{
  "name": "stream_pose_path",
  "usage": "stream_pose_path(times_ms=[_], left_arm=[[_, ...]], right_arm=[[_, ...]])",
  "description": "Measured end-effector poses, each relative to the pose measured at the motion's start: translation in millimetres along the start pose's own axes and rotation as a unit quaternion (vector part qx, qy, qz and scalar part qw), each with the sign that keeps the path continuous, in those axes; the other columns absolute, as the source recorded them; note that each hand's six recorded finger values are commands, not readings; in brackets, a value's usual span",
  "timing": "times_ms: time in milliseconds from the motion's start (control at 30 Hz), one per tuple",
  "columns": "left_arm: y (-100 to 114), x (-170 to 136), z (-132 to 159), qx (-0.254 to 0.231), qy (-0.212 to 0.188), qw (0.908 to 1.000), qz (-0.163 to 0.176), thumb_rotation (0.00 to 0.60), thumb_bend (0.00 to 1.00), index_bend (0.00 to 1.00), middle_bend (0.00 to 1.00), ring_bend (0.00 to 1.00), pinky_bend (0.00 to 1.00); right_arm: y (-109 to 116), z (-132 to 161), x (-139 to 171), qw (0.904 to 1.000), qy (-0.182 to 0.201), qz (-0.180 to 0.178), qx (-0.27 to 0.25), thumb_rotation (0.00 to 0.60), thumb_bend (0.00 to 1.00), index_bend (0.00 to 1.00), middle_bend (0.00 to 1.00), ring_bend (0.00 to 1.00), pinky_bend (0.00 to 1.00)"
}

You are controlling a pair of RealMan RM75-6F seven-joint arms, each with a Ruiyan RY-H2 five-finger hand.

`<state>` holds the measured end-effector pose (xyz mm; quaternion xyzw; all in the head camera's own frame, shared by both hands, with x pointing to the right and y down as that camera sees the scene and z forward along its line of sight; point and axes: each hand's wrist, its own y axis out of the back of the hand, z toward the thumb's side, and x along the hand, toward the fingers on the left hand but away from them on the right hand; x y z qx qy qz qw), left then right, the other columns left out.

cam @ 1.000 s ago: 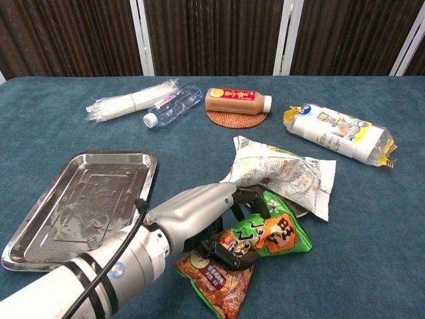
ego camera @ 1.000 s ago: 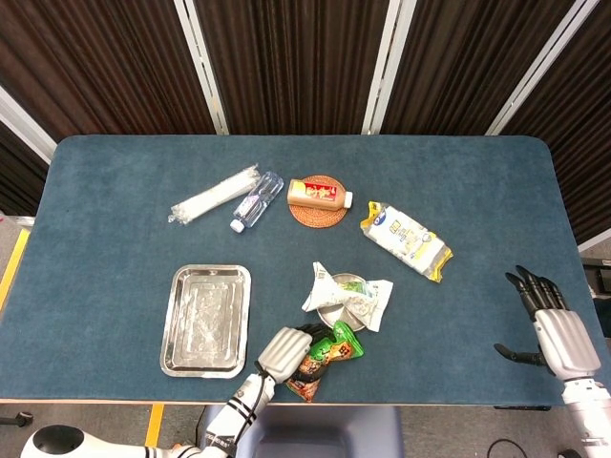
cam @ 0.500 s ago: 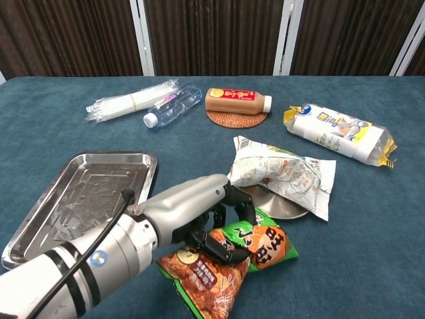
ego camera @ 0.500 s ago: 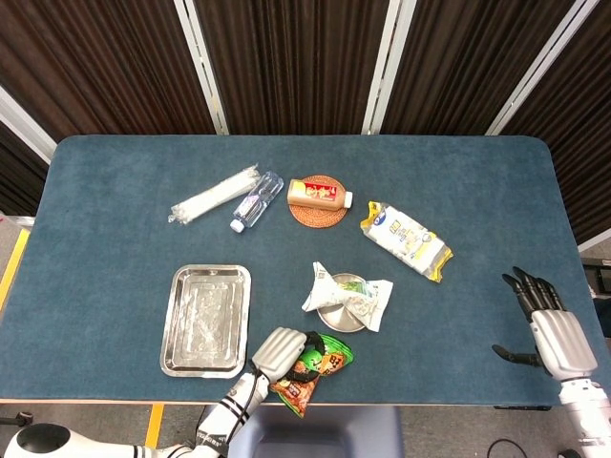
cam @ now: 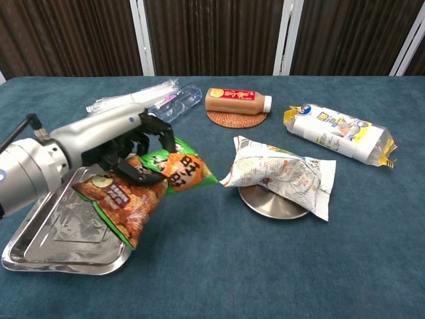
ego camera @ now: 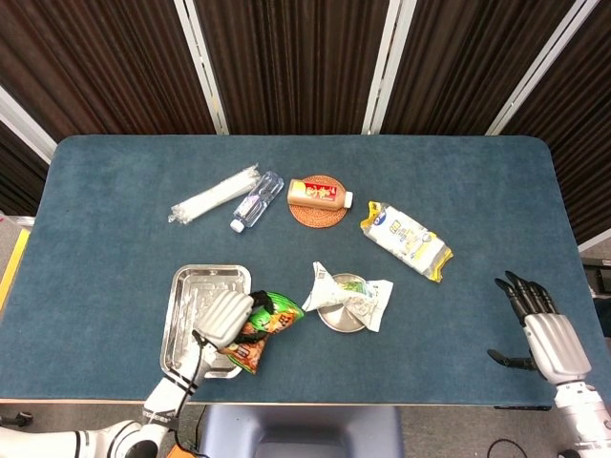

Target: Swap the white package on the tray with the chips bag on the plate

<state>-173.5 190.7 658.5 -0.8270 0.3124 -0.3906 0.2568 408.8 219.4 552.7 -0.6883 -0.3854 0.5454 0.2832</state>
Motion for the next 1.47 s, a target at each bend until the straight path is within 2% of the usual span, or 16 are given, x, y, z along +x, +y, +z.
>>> stream_pose_path(times_ms=[167, 233, 267, 300, 333, 367, 400, 467, 667, 800, 900, 1100, 1200, 1267, 1367, 1467], left_arm=[[18.8, -3.5, -50.7, -0.013, 0.028, 0.9993, 0.021, 0.6, 0.39, 0.63, 0.59, 0.64, 0.85], [26.0, -7.2, -69.8, -0.024, 0.039, 0.9986, 0.026, 0.6, 0.39, 0.6, 0.54, 0.57, 0.73], [28.7, -8.9, -78.1, -0.025, 0.044, 0.9983, 0.027, 0.6, 0.38, 0.57, 0.49, 0.49, 0.61], [31.1, -10.8, -86.3, -0.023, 0.049, 0.9981, 0.027, 0.6, 0.38, 0.5, 0.4, 0.38, 0.46], [32.9, -13.1, -95.7, -0.017, 0.055, 0.998, 0.024, 0.6, 0.37, 0.45, 0.33, 0.3, 0.38], [32.6, -14.4, -100.6, -0.012, 0.059, 0.998, 0.019, 0.6, 0.37, 0.35, 0.21, 0.18, 0.28], [31.4, -15.5, -103.9, -0.007, 0.062, 0.998, 0.013, 0.6, 0.36, 0.24, 0.1, 0.09, 0.2], [28.4, -17.3, -108.8, 0.005, 0.07, 0.9976, -0.001, 0.6, 0.36, 0.11, 0.01, 0.0, 0.12], [29.8, -24.0, -118.2, 0.037, 0.093, 0.9949, -0.009, 0.6, 0.35, 0.01, 0.0, 0.0, 0.09], [35.7, -37.1, -113.7, 0.035, 0.094, 0.9949, -0.005, 0.6, 0.35, 0.0, 0.0, 0.0, 0.04], [45.7, -54.5, -111.5, 0.051, 0.091, 0.9945, 0.013, 0.6, 0.35, 0.0, 0.0, 0.0, 0.03], [70.1, -117.3, -110.4, 0.096, 0.093, 0.9878, 0.08, 0.6, 0.35, 0.0, 0.0, 0.0, 0.02], [77.0, -162.7, -113.6, 0.11, 0.111, 0.9801, 0.123, 0.6, 0.36, 0.0, 0.0, 0.0, 0.02], [78.4, -197.3, -119.6, 0.126, 0.132, 0.9717, 0.15, 0.6, 0.37, 0.0, 0.0, 0.0, 0.01], [75.8, -235.3, -129.0, 0.167, 0.155, 0.9606, 0.159, 0.6, 0.37, 0.0, 0.0, 0.0, 0.0], [72.6, -243.3, -131.2, 0.174, 0.148, 0.9617, 0.151, 0.6, 0.37, 0.0, 0.0, 0.0, 0.0]], right_arm=[[-4.3, 1.7, -0.3, 0.9999, 0.0, 0.003, 0.011, 0.6, 0.17, 0.0, 0.0, 0.0, 0.0], [-7.7, 2.7, -1.2, 0.9998, -0.001, 0.007, 0.016, 0.6, 0.17, 0.0, 0.0, 0.0, 0.0], [-9.4, 3.3, -1.6, 0.9998, -0.001, 0.009, 0.019, 0.6, 0.17, 0.0, 0.0, 0.0, 0.0], [-11.0, 4.1, -1.9, 0.9997, 0.0, 0.012, 0.021, 0.6, 0.17, 0.0, 0.0, 0.0, 0.0], [-13.1, 5.4, -2.2, 0.9996, 0.001, 0.015, 0.023, 0.6, 0.17, 0.0, 0.0, 0.0, 0.0], [-14.4, 6.5, -2.2, 0.9996, 0.002, 0.016, 0.023, 0.6, 0.17, 0.0, 0.0, 0.0, 0.0], [-15.4, 7.5, -2.1, 0.9996, 0.003, 0.018, 0.024, 0.6, 0.17, 0.0, 0.0, 0.0, 0.0], [-16.6, 9.0, -1.7, 0.9995, 0.005, 0.019, 0.023, 0.6, 0.17, 0.0, 0.0, 0.0, 0.0], [-17.1, 8.3, -2.3, 0.9995, 0.003, 0.02, 0.025, 0.6, 0.17, 0.0, 0.0, 0.0, 0.0], [-14.4, 8.9, -0.7, 0.9996, 0.005, 0.014, 0.023, 0.6, 0.17, 0.0, 0.0, 0.0, 0.0], [-13.8, 10.6, 1.4, 0.9996, 0.01, 0.013, 0.024, 0.6, 0.17, 0.0, 0.0, 0.0, 0.0], [-13.1, 12.5, 5.6, 0.9991, 0.013, 0.004, 0.039, 0.6, 0.17, 0.0, 0.0, 0.0, 0.0], [-12.5, 14.1, 8.2, 0.9981, 0.012, -0.008, 0.059, 0.6, 0.17, 0.0, 0.0, 0.0, 0.0], [-12.8, 15.6, 10.9, 0.997, 0.01, -0.018, 0.075, 0.6, 0.17, 0.0, 0.0, 0.0, 0.0], [-15.6, 19.1, 14.5, 0.9953, 0.007, -0.03, 0.092, 0.6, 0.17, 0.0, 0.0, 0.0, 0.0], [-20.0, 21.9, 16.5, 0.9947, 0.006, -0.032, 0.098, 0.6, 0.17, 0.0, 0.0, 0.0, 0.0]])
